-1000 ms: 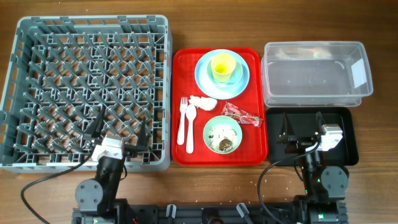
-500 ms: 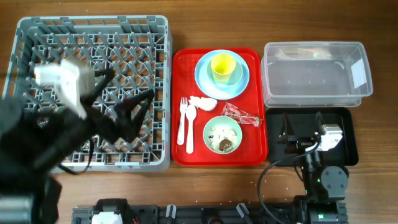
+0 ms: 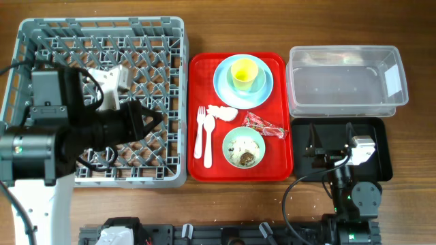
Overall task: Sort waste into correct bins and load items into the dishwasher rack
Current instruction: 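Move the left gripper over the rack toward the red tray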
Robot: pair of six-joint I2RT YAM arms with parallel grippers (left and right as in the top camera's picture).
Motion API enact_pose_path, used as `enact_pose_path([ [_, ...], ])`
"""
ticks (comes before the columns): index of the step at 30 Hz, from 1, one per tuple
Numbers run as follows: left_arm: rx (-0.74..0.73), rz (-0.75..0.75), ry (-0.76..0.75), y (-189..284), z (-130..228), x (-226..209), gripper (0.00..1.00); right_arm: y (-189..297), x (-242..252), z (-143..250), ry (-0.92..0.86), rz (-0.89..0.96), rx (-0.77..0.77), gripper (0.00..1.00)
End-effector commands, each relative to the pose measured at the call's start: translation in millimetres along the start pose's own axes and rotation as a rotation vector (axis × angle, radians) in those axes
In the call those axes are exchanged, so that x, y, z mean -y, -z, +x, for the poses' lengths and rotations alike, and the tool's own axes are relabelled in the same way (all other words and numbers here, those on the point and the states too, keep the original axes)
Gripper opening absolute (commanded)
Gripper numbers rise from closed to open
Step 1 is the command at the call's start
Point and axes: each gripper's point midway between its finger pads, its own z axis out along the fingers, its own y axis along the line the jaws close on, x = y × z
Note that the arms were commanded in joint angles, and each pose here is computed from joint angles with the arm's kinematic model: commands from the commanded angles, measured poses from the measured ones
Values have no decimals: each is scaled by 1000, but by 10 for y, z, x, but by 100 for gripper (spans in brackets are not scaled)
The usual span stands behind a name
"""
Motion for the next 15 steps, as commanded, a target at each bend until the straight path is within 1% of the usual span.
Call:
enact_pose_path([
  [1, -80, -87, 79, -227, 177, -333, 4, 2, 17, -14, -5, 9, 7, 100],
  [4, -126, -157, 184, -458, 320, -632, 4, 2, 17, -15, -5, 9, 8, 100],
  [6, -158, -166, 194, -626, 419, -709, 4, 2, 18, -15, -5, 10, 8, 100],
  [7, -170, -165, 166, -709, 453, -700, 4, 2, 18, -15, -5, 10, 8, 100],
  [9, -139, -250, 168, -752, 427, -753, 4, 2, 18, -15, -5, 10, 8, 100],
  [11, -98, -305, 152, -822, 399, -707, 4, 2, 17, -15, -5, 9, 8, 100],
  [15, 16, -441, 6, -1033, 393, -499, 4, 2, 17, -15, -5, 9, 8, 100],
])
